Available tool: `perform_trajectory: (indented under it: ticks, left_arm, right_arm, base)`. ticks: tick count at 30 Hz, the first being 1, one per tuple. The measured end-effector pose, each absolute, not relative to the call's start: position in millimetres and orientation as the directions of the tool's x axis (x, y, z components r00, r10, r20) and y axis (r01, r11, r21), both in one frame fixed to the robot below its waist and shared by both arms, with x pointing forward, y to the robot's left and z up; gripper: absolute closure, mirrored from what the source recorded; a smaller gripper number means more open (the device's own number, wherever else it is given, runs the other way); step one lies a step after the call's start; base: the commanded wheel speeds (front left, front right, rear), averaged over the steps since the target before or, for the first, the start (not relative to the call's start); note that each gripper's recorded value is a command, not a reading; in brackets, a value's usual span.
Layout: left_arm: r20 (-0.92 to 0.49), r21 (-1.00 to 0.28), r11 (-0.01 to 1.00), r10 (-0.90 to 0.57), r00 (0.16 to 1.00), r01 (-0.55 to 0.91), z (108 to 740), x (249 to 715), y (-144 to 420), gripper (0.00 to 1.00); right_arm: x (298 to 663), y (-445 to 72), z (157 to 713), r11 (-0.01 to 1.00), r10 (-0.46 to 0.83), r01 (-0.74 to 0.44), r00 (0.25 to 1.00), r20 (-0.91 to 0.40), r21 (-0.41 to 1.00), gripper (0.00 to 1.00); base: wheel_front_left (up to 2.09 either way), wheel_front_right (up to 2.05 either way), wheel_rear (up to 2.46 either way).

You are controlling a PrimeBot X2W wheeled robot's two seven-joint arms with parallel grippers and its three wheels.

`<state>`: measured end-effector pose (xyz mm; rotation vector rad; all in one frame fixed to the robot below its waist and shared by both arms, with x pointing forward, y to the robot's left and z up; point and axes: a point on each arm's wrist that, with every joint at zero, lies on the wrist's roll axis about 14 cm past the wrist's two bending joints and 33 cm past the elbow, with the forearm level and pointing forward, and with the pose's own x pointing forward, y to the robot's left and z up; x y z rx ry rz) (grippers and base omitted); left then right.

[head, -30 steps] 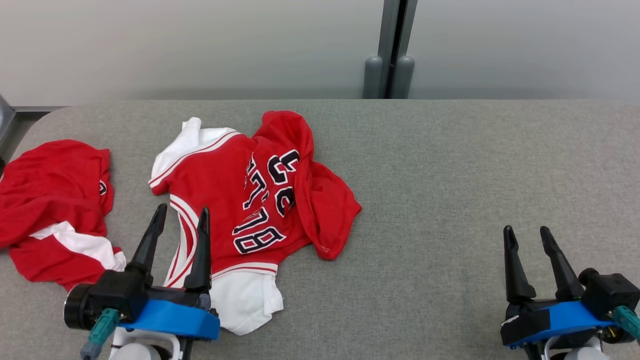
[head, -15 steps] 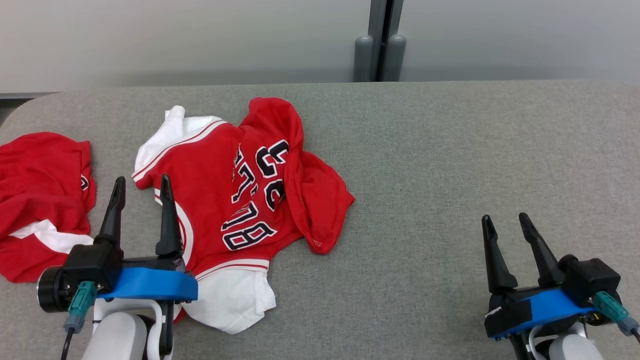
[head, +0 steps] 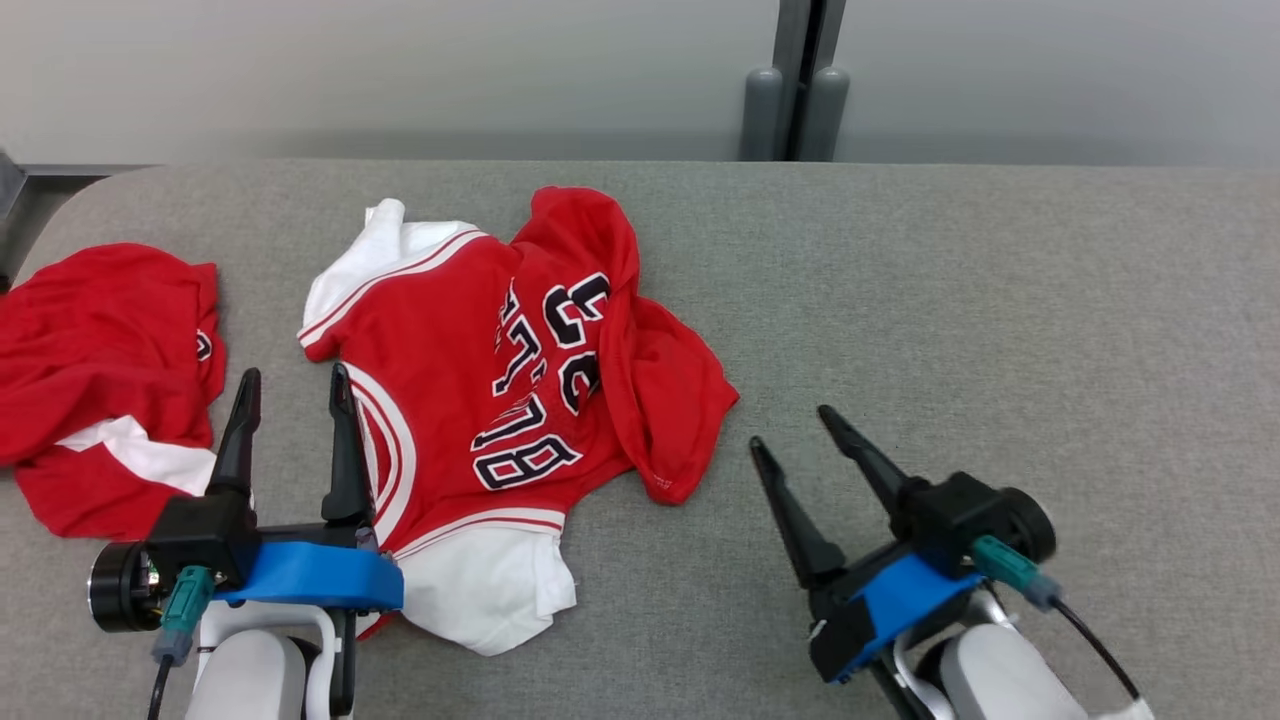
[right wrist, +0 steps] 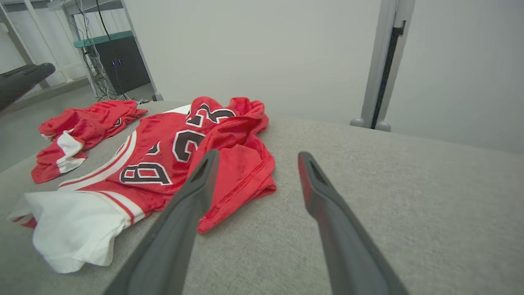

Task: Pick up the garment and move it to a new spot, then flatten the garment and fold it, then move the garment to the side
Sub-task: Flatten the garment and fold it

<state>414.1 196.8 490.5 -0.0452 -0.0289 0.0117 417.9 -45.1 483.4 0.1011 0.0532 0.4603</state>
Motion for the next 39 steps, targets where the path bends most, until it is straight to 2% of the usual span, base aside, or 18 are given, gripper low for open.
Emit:
perform_trajectory:
  ticks: [8, 18, 19, 20, 25, 30, 35, 39]
  left_arm:
    - [0.028, -0.047, 0.998, 0.038, 0.999, -0.037, 490.2, 409.5, 205.7, 0.00]
    - [0.007, -0.044, 0.992, 0.115, 0.993, -0.114, 485.3, 395.9, 229.7, 0.00]
    - [0.003, -0.043, 0.992, 0.120, 0.993, -0.120, 484.0, 394.8, 231.6, 0.00]
    - [-0.002, -0.042, 0.991, 0.126, 0.992, -0.126, 482.6, 393.7, 233.7, 0.00]
    - [-0.010, -0.037, 0.990, 0.139, 0.990, -0.139, 480.0, 392.0, 237.7, 0.00]
    - [-0.005, -0.048, 0.991, 0.126, 0.992, -0.126, 481.2, 394.1, 233.5, 0.00]
    - [-0.025, -0.061, 0.995, 0.081, 0.996, -0.082, 473.2, 392.0, 217.0, 0.00]
    - [-0.027, -0.068, 0.997, 0.036, 0.999, -0.038, 471.8, 392.8, 201.7, 0.00]
  right_arm:
    - [423.9, 27.9, 458.3, 0.766, 0.640, -0.642, 0.754, -0.145, 0.043, 0.00]
    - [430.0, 46.7, 390.4, 0.701, 0.666, -0.713, 0.652, -0.362, 0.005, 0.00]
    - [431.3, 46.5, 385.5, 0.701, 0.663, -0.714, 0.647, -0.377, 0.006, 0.30]
    - [432.8, 46.3, 381.9, 0.701, 0.660, -0.713, 0.645, -0.386, 0.007, 1.00]
    - [446.1, 39.3, 380.3, 0.725, 0.640, -0.688, 0.671, -0.375, 0.006, 1.00]
    - [457.1, 18.1, 393.3, 0.785, 0.593, -0.618, 0.738, -0.321, 0.028, 1.00]
    - [464.5, -29.7, 412.5, 0.865, 0.495, -0.500, 0.831, -0.254, 0.050, 1.00]
    - [454.7, -78.2, 424.5, 0.916, 0.399, -0.396, 0.893, -0.210, 0.059, 1.00]
  base:
    - [0.00, 0.00, 0.00]
    - [0.00, 0.00, 0.00]
    - [0.00, 0.00, 0.00]
    - [0.00, 0.00, 0.00]
    - [0.00, 0.00, 0.00]
    - [0.00, 0.00, 0.00]
    - [0.00, 0.00, 0.00]
    - [0.00, 0.00, 0.00]
